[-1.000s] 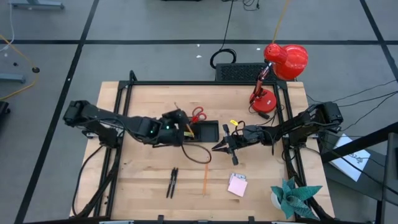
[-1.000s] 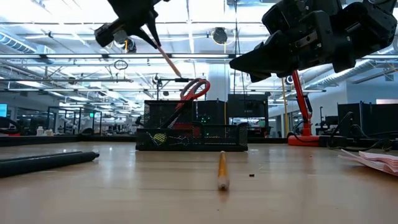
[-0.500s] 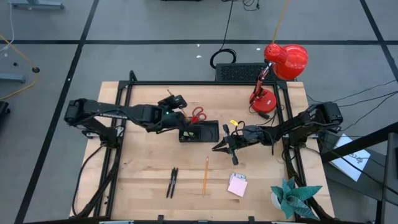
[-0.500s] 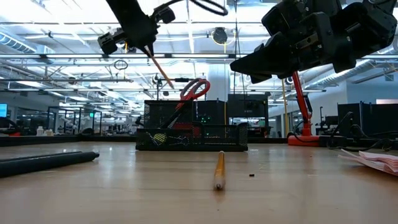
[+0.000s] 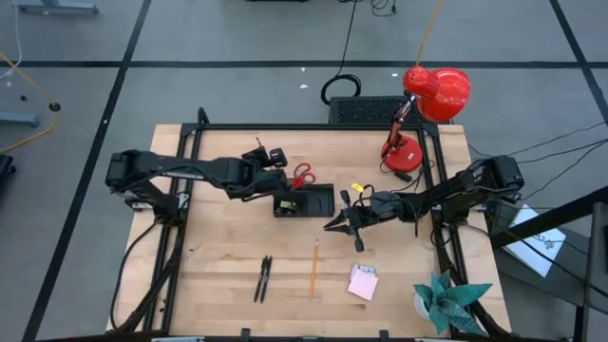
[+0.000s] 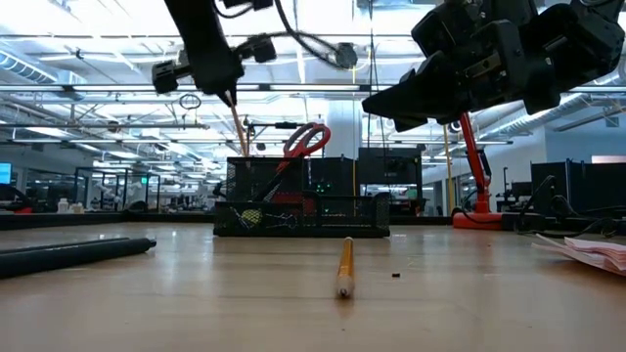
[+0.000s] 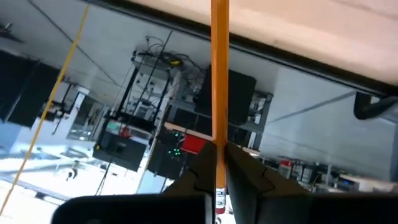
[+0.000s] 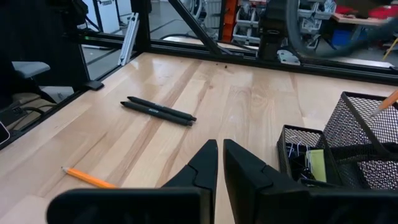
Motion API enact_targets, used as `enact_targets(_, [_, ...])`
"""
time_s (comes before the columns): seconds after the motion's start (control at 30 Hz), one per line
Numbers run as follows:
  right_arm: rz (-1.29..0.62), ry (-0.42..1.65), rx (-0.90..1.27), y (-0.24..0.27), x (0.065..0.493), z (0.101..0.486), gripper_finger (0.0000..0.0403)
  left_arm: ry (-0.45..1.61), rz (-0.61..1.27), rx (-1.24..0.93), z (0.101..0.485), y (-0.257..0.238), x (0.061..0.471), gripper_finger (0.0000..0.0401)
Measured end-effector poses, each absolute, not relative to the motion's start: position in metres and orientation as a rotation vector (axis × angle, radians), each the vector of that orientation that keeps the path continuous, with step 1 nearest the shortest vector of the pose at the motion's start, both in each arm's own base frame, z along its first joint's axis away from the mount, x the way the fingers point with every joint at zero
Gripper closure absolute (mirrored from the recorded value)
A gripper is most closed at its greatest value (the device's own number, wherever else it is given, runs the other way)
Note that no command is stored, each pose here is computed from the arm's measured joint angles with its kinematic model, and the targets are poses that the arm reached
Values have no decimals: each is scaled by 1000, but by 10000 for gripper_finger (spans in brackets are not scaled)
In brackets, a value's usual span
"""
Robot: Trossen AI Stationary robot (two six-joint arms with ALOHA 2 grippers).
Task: Pick and place office supplies into organizer
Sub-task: Put the orange pencil into the desk organizer
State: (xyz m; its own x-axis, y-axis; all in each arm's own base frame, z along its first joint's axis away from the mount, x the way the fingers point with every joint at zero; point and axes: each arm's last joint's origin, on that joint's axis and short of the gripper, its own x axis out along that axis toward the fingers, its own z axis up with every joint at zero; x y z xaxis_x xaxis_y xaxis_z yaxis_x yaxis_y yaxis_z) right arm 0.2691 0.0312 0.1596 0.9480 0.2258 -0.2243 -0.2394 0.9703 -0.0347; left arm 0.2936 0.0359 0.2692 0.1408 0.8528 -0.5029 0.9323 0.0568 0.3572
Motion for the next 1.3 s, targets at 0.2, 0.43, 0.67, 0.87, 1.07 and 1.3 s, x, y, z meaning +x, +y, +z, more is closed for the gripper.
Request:
enact_targets(0.2, [232, 211, -63, 31, 269, 161, 383, 1751, -215, 1840, 255, 42, 306, 377])
enact_targets(0.43, [229, 210, -67, 31, 269, 161, 383, 1783, -295, 1901, 237, 43, 320, 377])
enact_targets(0.67, [161, 227, -90, 28, 270, 159, 383, 1778, -381, 1954, 232, 36, 322, 378])
enact_targets(0.87, [162, 224, -118, 28, 270, 159, 383, 1769, -466, 1982, 228, 31, 322, 378])
enact_targets(1.07, [160, 216, -122, 28, 270, 160, 383, 1819, -469, 2006, 215, 32, 329, 378])
enact_targets(1.3, [162, 229, -122, 28, 269, 159, 383, 1830, -363, 1993, 204, 32, 339, 378])
